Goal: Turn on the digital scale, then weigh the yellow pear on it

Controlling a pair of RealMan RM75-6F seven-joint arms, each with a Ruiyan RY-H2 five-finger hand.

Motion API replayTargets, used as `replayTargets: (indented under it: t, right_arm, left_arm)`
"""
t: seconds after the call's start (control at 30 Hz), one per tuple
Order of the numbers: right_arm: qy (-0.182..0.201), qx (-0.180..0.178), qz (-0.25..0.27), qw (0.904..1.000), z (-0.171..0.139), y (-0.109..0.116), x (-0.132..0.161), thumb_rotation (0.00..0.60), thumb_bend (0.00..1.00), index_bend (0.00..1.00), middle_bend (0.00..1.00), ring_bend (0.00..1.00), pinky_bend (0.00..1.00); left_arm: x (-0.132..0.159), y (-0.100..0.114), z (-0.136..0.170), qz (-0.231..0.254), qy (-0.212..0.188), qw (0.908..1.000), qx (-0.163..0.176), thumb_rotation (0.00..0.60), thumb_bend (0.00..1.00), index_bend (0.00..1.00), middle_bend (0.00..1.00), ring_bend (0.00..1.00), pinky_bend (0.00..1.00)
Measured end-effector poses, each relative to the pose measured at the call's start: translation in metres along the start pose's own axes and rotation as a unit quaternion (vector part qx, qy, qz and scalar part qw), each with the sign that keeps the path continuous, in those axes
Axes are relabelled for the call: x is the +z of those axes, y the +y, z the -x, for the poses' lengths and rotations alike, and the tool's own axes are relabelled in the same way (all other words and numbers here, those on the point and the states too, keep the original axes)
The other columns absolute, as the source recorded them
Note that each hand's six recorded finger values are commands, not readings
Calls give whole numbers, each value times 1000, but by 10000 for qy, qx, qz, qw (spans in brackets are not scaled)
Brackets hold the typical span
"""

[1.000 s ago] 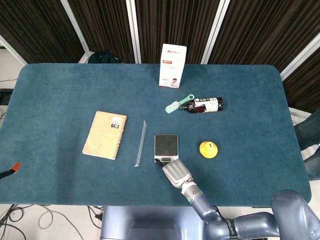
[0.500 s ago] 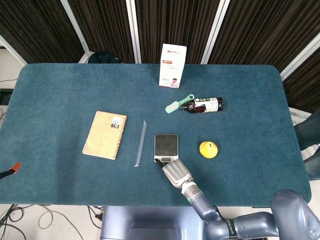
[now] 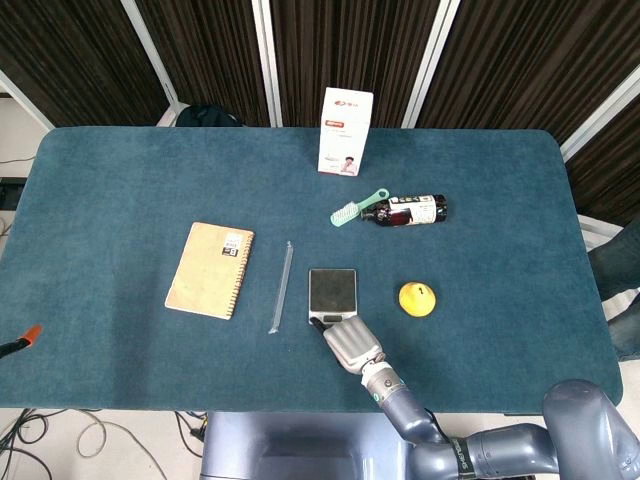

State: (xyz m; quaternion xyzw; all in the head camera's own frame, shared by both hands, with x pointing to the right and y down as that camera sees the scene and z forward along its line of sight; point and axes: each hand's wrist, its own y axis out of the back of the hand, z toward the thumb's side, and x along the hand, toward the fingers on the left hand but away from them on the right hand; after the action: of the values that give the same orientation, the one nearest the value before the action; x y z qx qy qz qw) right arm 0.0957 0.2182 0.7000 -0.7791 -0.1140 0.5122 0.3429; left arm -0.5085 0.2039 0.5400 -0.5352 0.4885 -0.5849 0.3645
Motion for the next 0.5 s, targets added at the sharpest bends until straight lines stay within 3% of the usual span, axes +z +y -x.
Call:
replayTargets:
  t: [0.17, 0.33, 0.5]
  right_arm:
    - [6, -204, 121, 9997, -3, 13, -2, 600, 895, 56, 523, 614, 666]
    - [76, -372, 367, 9986, -10, 31, -3, 600, 744, 11, 284, 381, 405]
    - [201, -633, 807, 9945, -21, 55, -4, 600, 609, 0, 149, 233, 260]
  left_arm:
    - [0, 0, 0, 5, 7, 10000, 6, 600, 0, 31, 0, 0, 58]
    - [0, 0, 0, 2, 6, 10000, 15, 600, 0, 31, 0, 0, 66]
    - [0, 1, 0, 8, 10, 10000, 27, 600, 0, 31, 0, 0, 66]
